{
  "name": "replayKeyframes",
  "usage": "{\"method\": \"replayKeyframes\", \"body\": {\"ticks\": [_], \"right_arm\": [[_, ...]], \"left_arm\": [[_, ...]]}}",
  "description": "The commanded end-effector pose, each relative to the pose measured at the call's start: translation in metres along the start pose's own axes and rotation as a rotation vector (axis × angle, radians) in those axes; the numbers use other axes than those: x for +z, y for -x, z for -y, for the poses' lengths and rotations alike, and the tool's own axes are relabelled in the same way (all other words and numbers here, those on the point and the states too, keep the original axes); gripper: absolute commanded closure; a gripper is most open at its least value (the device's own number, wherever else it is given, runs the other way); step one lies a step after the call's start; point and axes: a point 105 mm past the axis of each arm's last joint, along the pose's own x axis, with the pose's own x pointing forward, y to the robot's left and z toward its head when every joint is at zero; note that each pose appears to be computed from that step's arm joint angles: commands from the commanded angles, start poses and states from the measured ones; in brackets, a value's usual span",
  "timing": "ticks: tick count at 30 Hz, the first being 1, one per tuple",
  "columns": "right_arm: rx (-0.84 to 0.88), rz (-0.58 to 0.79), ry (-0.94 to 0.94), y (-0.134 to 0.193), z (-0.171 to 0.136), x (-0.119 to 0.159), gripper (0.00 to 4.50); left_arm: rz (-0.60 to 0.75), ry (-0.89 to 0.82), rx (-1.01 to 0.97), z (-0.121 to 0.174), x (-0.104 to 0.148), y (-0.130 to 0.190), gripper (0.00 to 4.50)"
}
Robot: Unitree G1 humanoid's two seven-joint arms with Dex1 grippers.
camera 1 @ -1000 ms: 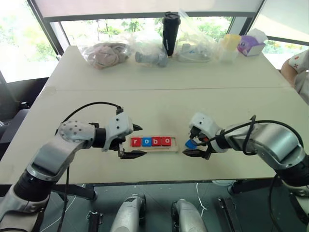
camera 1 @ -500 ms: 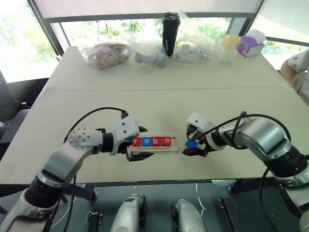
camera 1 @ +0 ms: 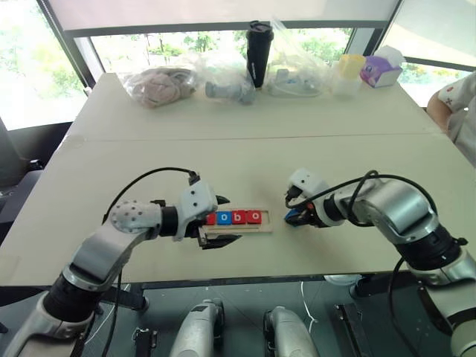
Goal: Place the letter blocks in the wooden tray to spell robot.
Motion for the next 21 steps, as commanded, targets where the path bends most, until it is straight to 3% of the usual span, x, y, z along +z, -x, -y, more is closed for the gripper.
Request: {"method": "replayKeyframes", "body": {"ticks": [1,4,6,10,14,18,21], "right_arm": [[0.008,0.250,0.029,0.017,-0.001,0.039,3.35],[0.030,0.613,0.046,0.040,-0.006,0.075,3.35],[-0.007,0.783,-0.017,0.052,0.002,0.076,3.35],[-0.118,0.911,-0.083,0.057,0.010,0.053,3.35],[-0.164,1.058,-0.279,0.058,0.012,0.034,3.35],[-0.238,1.094,-0.376,0.050,0.013,0.015,3.35],[-0.220,1.024,-0.372,0.045,-0.003,-0.013,1.84]], "left_arm": [[0.029,-0.039,0.005,-0.006,0.011,0.011,0.00],[0.012,-0.043,0.014,-0.015,0.009,0.014,0.00],[0.010,-0.044,0.010,-0.018,0.010,0.014,0.00],[0.008,-0.043,-0.005,-0.021,0.012,0.018,0.00],[-0.001,-0.039,-0.013,-0.026,0.013,0.022,0.00],[-0.012,-0.044,-0.030,-0.027,0.014,0.022,0.00],[-0.021,-0.053,-0.031,-0.030,0.016,0.025,0.00]]}}
